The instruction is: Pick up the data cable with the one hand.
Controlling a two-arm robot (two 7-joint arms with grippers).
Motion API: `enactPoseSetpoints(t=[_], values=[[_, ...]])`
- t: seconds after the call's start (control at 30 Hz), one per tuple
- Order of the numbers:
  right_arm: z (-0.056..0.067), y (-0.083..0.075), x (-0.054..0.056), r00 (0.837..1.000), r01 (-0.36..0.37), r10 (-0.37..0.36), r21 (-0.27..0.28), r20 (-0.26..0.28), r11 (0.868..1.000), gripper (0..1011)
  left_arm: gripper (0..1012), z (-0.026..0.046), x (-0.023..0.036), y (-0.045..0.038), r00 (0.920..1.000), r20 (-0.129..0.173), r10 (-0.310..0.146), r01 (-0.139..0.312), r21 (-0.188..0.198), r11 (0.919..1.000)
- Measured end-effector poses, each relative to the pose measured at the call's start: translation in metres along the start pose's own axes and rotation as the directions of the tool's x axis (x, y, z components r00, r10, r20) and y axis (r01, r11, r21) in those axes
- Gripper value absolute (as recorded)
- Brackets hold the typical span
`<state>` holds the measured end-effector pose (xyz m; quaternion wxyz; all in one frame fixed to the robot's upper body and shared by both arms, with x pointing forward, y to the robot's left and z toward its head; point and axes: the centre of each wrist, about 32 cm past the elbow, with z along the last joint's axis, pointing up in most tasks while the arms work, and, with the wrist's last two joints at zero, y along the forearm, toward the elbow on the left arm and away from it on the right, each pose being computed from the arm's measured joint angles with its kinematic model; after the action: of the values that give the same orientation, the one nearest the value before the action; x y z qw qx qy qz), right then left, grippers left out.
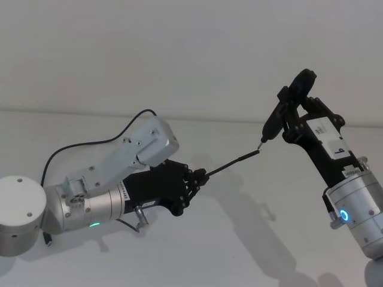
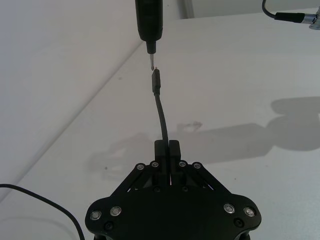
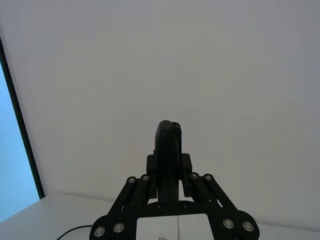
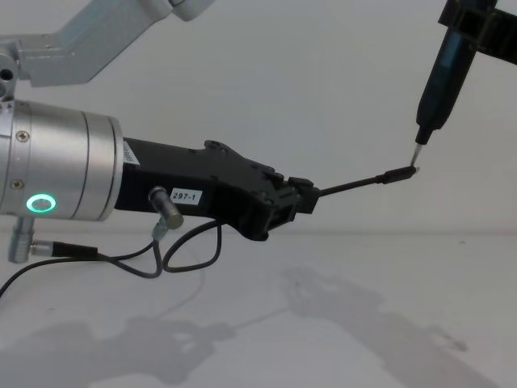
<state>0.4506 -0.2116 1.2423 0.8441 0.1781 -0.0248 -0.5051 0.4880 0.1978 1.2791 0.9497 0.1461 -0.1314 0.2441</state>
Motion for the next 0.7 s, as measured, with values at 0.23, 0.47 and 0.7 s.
enactPoseSetpoints(t=[0.23,0.47,0.7], values=[[0.0,0.0001,0.0,1.0,0.0,0.0,0.0,0.0,1.0,268,44,0.0,0.0,0.0,1.0,0.0,0.0,0.0,0.0,1.0],[-0.0002,-0.001,0.0004,1.0,-0.001,0.001,0.001,0.003,1.0,268,43,0.0,0.0,0.0,1.0,0.0,0.0,0.0,0.0,1.0],[-0.0002,-0.0026,0.0005,1.0,-0.003,0.003,0.004,0.004,1.0,268,43,0.0,0.0,0.0,1.0,0.0,0.0,0.0,0.0,1.0]])
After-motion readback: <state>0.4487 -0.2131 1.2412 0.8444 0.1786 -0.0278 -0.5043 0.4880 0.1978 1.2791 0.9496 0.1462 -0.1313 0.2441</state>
